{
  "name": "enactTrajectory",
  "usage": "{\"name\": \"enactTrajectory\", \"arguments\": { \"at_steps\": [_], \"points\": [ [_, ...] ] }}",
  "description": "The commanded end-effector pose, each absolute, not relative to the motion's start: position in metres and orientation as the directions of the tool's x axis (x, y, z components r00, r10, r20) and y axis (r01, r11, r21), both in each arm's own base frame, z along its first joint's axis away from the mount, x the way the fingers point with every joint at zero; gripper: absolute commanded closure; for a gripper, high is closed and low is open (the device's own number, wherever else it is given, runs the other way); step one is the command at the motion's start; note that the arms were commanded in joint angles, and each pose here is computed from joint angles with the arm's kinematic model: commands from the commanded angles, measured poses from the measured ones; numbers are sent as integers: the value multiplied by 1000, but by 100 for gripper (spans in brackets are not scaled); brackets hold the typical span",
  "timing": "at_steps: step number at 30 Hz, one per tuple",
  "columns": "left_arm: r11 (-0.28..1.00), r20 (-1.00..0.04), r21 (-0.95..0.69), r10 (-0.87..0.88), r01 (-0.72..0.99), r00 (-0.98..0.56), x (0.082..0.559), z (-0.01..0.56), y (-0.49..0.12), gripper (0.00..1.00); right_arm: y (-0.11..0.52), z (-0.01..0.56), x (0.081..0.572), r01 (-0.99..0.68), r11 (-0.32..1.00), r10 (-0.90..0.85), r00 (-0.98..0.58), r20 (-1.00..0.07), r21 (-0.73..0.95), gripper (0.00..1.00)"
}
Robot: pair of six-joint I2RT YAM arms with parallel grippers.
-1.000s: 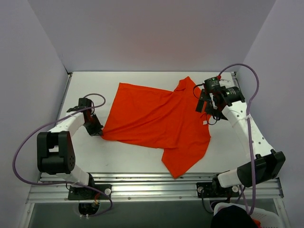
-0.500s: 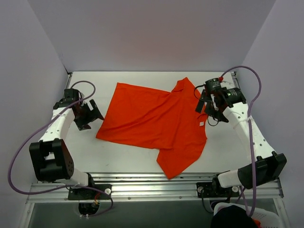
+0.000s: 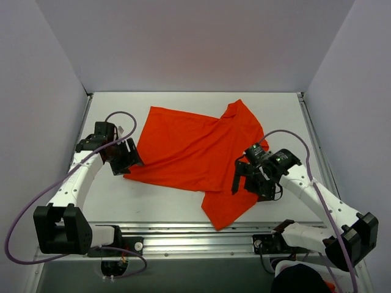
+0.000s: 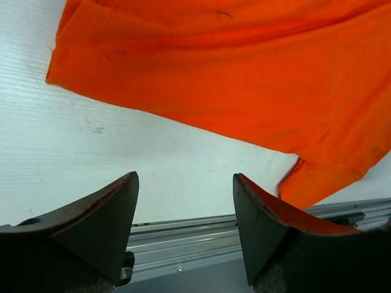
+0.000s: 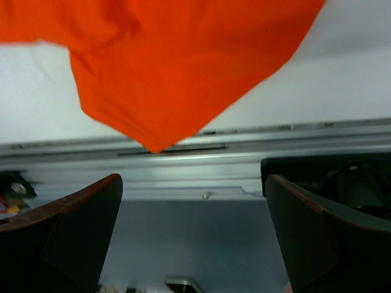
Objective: Fold and stack the t-shirts
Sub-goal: Flatten the tshirt out
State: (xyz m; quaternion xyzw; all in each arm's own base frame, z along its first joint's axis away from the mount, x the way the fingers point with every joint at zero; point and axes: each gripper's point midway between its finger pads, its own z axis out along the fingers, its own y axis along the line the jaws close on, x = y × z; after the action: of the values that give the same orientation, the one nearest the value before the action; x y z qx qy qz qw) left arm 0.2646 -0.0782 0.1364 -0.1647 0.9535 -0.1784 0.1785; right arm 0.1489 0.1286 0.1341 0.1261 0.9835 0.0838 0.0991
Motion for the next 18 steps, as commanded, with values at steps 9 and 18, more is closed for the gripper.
{"name": "enactTrajectory", "arguments": {
  "at_steps": [9, 18],
  "points": [
    [906, -258, -310, -373, -289, -891, 286, 109, -65, 45, 207, 71, 19, 136, 966, 102, -982, 158, 220, 0],
    [911, -245, -309, -354, -273, -903, 288, 97, -66, 50, 199, 31, 20, 210, 958, 194, -976, 102, 193, 0]
  ]
}}
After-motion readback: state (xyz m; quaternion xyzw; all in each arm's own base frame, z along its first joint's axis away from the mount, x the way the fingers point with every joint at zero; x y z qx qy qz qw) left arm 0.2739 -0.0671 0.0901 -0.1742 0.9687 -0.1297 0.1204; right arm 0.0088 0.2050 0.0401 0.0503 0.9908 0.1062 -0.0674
